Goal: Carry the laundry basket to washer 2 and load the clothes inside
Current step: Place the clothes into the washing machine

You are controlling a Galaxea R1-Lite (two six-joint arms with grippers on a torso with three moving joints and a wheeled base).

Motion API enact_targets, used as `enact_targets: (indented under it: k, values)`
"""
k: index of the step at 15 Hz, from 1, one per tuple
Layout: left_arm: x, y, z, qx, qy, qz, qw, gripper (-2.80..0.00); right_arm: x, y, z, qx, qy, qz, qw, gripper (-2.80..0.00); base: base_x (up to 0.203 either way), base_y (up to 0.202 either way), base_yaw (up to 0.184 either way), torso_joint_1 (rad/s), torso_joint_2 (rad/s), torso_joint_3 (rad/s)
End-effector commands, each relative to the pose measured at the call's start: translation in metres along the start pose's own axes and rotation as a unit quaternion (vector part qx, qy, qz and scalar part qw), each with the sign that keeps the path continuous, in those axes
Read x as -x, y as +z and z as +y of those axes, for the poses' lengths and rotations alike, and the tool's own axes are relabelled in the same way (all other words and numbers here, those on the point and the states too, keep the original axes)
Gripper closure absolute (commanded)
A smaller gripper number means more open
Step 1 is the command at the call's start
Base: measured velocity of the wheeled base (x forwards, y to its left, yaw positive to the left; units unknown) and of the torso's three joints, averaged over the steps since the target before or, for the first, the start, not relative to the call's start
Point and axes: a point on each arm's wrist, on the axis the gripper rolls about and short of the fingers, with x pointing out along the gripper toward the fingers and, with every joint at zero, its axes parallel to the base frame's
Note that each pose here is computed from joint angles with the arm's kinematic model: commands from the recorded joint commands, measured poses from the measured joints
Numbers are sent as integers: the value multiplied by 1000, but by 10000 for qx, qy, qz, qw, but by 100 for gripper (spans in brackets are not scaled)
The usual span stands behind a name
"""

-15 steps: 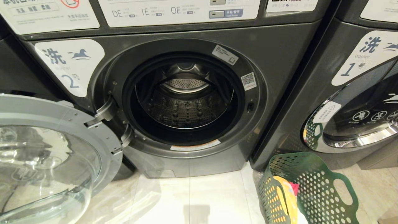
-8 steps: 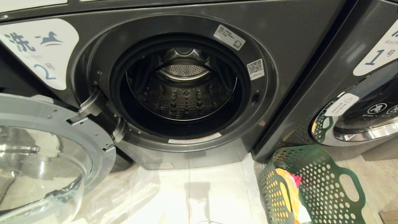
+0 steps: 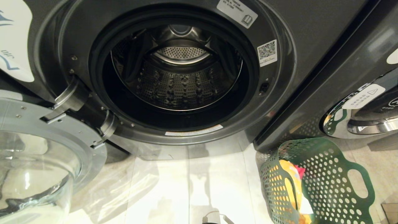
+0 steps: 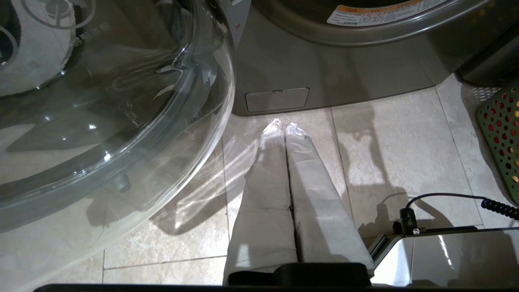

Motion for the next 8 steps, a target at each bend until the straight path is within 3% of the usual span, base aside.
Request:
enact_targets:
  k: [1,5,8]
  values:
    - [0,0,0,3,3,0,10000,0,0,0,0,-2,7,1,10000,0,0,0,0,6,11,-126]
    - [0,0,0,3,9,1,10000,0,0,0,1,611,285,10,9977,0,0,0,0,0,2,-37]
    - [0,0,0,-12,1,0,10000,0,13,42,0,643,149,-523,9964,0,0,0,0,0,0,0]
